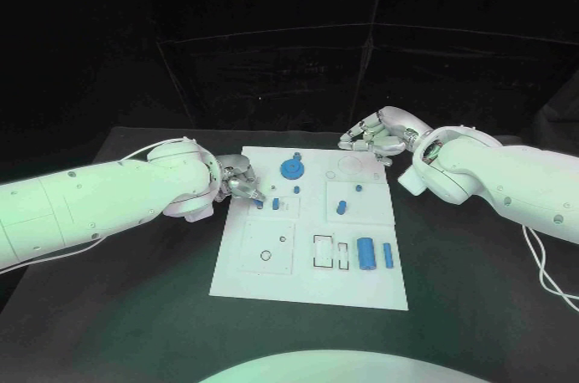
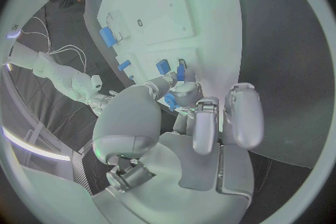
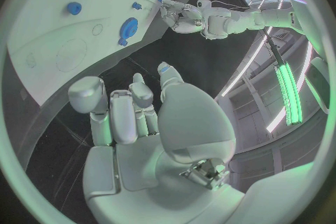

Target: Assemble the parts on the task board

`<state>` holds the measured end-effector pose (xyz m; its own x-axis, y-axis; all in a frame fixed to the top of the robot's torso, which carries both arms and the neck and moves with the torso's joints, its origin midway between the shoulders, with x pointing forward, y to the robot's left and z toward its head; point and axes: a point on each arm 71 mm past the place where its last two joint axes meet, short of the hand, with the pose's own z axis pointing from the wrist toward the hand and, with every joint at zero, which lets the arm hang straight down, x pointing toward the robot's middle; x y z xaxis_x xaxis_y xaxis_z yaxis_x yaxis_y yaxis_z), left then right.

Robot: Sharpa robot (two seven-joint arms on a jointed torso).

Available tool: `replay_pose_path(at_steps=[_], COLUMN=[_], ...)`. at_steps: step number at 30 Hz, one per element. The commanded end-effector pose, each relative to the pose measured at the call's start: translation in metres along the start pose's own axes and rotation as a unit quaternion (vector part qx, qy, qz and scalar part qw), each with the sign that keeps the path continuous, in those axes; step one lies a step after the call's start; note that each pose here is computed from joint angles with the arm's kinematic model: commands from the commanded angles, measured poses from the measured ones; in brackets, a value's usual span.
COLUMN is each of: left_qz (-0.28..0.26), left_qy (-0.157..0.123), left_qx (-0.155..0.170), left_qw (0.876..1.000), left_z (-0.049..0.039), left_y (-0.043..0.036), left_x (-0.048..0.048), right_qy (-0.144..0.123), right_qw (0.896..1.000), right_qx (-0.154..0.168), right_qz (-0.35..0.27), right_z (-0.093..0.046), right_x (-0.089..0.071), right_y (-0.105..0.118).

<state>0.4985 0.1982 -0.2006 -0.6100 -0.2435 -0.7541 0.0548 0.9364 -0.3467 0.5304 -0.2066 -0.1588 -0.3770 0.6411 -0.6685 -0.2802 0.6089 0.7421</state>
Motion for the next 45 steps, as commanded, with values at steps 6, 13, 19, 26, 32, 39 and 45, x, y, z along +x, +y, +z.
replay_pose_path(at_steps=[6,13,19,26,32,39,45], left_qz=[0.021,0.026,0.029,0.031,0.031,0.031,0.032], left_qy=[0.014,0.021,0.025,0.028,0.028,0.025,0.026], left_qx=[-0.009,-0.010,-0.010,-0.011,-0.011,-0.014,-0.018], left_qw=[1.000,0.999,0.999,0.999,0.999,0.999,0.999], left_z=[0.0001,0.0003,0.0005,0.0010,0.0022,0.0039,0.0049], left_y=[0.0000,-0.0003,-0.0012,-0.0013,-0.0025,-0.0037,-0.0040], left_x=[0.0027,0.0042,0.0052,0.0059,0.0061,0.0057,0.0056], right_qy=[0.002,0.002,0.003,0.003,0.003,0.002,0.002], right_qw=[1.000,1.000,1.000,1.000,1.000,1.000,1.000], right_qx=[-0.005,-0.006,-0.006,-0.006,-0.006,-0.006,-0.006], right_qz=[0.001,0.001,0.001,0.001,0.001,0.001,0.001], right_z=[0.0003,0.0004,0.0004,0.0003,0.0003,0.0000,-0.0004], right_x=[-0.0002,-0.0001,0.0000,0.0000,0.0000,0.0000,-0.0002], right_y=[0.0017,0.0018,0.0019,0.0019,0.0020,0.0020,0.0020])
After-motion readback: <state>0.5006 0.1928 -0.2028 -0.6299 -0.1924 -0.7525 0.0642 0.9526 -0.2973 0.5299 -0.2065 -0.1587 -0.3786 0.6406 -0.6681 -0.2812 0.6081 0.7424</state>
